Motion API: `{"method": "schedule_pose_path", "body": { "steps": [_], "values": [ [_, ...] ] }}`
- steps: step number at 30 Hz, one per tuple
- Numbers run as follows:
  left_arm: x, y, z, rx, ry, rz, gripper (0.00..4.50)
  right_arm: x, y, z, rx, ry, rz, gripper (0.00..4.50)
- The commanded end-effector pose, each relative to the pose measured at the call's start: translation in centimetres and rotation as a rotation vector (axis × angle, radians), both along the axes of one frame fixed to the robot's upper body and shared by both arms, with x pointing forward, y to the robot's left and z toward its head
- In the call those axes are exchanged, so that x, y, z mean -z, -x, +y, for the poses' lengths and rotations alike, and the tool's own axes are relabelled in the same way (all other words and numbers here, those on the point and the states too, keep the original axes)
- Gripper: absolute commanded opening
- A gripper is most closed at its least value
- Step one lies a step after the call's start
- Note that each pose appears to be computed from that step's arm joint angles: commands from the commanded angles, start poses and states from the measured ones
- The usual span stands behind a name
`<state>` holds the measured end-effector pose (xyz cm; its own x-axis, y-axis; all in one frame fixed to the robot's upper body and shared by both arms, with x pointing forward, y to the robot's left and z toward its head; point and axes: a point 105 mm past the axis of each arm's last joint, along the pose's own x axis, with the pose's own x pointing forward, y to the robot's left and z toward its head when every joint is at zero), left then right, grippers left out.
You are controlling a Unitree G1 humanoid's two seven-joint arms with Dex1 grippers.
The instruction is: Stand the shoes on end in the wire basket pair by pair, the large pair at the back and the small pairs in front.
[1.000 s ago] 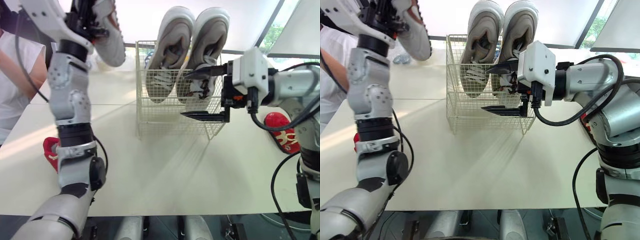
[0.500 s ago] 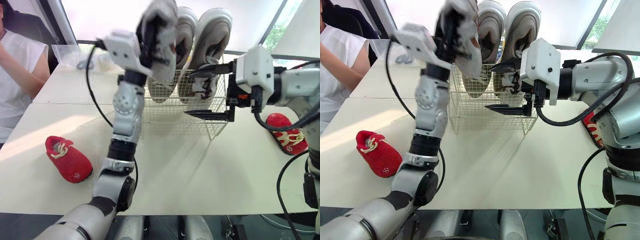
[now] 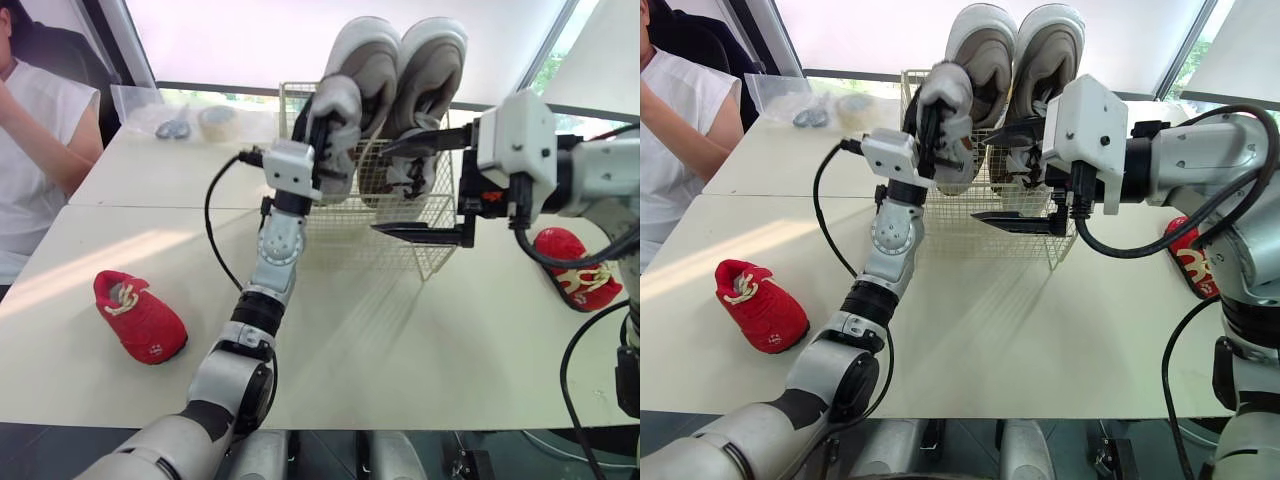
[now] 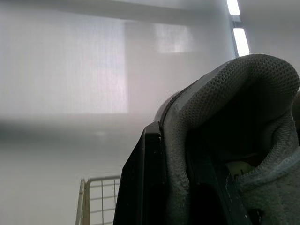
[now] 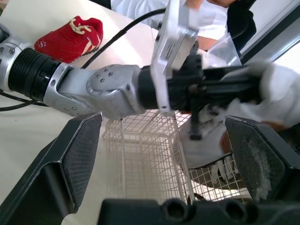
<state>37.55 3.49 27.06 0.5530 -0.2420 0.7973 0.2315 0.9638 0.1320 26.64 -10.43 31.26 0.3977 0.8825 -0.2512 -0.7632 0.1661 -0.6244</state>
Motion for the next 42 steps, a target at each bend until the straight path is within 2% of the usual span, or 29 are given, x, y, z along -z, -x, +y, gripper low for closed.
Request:
{"method": "schedule_pose_path", "body": {
  "steps": [1,4,7,13,14,20,24,28,32,36,42],
  "values": [
    [1.4,-0.4,-0.1,-0.004,0.009,0.054,0.05,-1.1,0.7,-0.2,0.003,-0.011,-0.053,4.5],
    [2.4,-0.6,-0.1,0.005,0.012,0.098,0.05,-1.2,0.6,-0.2,0.006,-0.01,-0.056,4.5],
    [3.3,-0.5,-0.1,0.036,-0.017,0.139,1.18,-1.2,0.6,-0.2,0.005,-0.012,-0.057,4.5],
    [5.0,-0.5,1.1,0.078,-0.085,0.229,4.26,-1.1,0.4,-0.2,0.004,-0.018,-0.06,4.5],
    [5.3,-0.6,1.4,0.084,-0.097,0.255,4.43,-1.0,0.3,-0.1,0.004,-0.019,-0.061,4.5],
    [6.6,-0.1,4.1,0.104,-0.147,0.377,4.43,-0.9,0.2,0.0,0.003,-0.029,-0.066,4.5],
    [7.0,0.4,5.5,0.129,-0.113,0.48,4.43,-0.8,0.1,0.0,0.002,-0.037,-0.069,4.5],
    [7.2,1.4,6.1,0.196,-0.135,0.536,4.43,-0.8,0.0,0.1,-0.001,-0.043,-0.072,4.5],
    [6.2,3.4,7.4,0.306,-0.166,0.562,4.43,-0.7,-0.1,0.0,0.005,-0.045,-0.075,4.5],
    [3.1,6.0,8.6,0.485,-0.209,0.584,4.43,-0.5,-0.3,-1.0,0.046,-0.054,-0.064,4.5],
    [-0.2,10.0,9.2,0.801,-0.367,0.684,4.43,-2.2,-2.6,-6.2,0.317,-0.195,-0.092,4.5]
  ]
}}
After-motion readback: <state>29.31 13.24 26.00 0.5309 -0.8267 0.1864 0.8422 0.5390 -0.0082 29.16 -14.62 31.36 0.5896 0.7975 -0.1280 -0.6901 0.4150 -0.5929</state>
